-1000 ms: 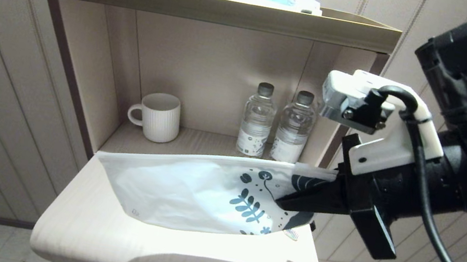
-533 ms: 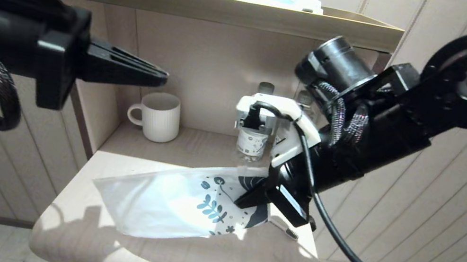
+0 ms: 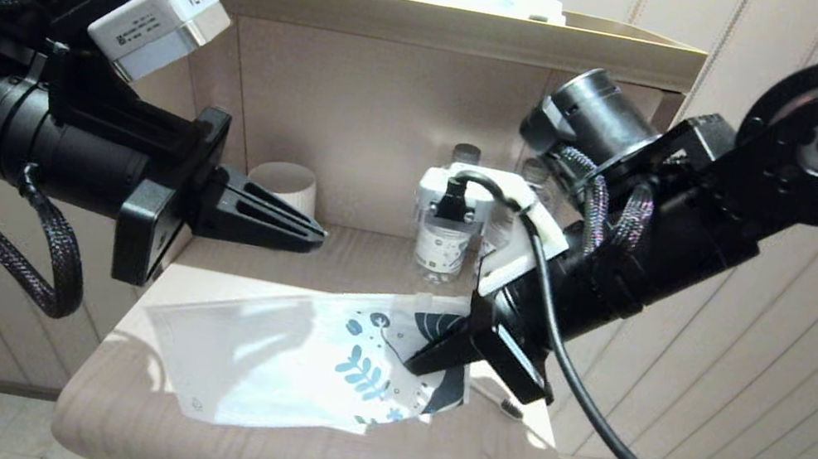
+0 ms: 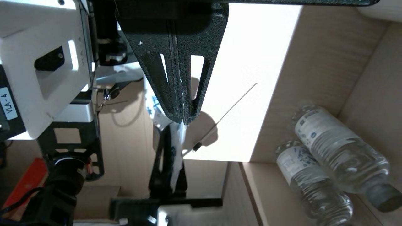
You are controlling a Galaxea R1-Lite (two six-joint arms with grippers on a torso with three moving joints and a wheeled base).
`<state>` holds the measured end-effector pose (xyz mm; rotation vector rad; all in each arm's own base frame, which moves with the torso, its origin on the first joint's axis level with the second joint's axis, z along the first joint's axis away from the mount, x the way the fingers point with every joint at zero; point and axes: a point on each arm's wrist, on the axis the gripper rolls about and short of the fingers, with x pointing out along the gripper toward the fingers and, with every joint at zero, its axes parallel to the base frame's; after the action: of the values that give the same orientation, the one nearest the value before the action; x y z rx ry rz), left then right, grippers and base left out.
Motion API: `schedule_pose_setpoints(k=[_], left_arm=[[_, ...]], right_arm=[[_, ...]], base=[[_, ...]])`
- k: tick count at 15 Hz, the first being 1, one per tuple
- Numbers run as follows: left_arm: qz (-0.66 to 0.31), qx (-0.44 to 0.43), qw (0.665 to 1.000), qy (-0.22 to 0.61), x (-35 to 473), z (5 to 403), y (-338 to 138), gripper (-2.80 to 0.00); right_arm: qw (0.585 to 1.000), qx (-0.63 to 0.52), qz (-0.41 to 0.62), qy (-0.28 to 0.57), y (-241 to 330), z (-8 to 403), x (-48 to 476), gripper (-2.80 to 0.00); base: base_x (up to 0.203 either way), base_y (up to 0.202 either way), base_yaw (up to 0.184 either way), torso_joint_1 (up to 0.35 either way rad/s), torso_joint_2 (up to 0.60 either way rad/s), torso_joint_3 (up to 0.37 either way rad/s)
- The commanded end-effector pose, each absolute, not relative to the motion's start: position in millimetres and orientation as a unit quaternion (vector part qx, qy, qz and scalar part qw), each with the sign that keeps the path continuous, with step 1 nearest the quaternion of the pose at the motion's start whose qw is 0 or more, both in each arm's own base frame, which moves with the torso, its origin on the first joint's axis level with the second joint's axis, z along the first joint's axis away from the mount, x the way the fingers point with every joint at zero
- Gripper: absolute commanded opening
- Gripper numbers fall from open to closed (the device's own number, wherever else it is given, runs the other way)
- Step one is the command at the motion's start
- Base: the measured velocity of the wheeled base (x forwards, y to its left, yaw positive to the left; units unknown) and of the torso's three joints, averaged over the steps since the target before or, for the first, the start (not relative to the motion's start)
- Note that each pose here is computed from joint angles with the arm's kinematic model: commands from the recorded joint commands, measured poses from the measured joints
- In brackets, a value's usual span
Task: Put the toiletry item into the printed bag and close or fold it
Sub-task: Open the storage bag
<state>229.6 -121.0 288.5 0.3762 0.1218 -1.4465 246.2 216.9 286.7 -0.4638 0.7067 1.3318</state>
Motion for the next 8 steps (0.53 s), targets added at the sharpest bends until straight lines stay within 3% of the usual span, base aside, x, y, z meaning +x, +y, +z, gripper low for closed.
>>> schedule_pose_setpoints(k=[1,4,8], left_arm=[[-0.674,0.153,0.721,0.058,234,280,-121,-2.8],[-0.687,0.129,0.712,0.064,250,279,-128,-2.8],[-0.703,0.106,0.701,0.063,252,283,-128,-2.8]], right_arm=[[0.701,-0.194,0.613,0.307,212,295,239,-2.8],[0.677,-0.149,0.654,0.304,213,295,240,-2.8],[0.678,-0.143,0.655,0.303,221,287,250,-2.8]], base=[[0.0,0.0,0.0,0.0,0.0,0.0],[0.0,0.0,0.0,0.0,0.0,0.0],[0.0,0.0,0.0,0.0,0.0,0.0]])
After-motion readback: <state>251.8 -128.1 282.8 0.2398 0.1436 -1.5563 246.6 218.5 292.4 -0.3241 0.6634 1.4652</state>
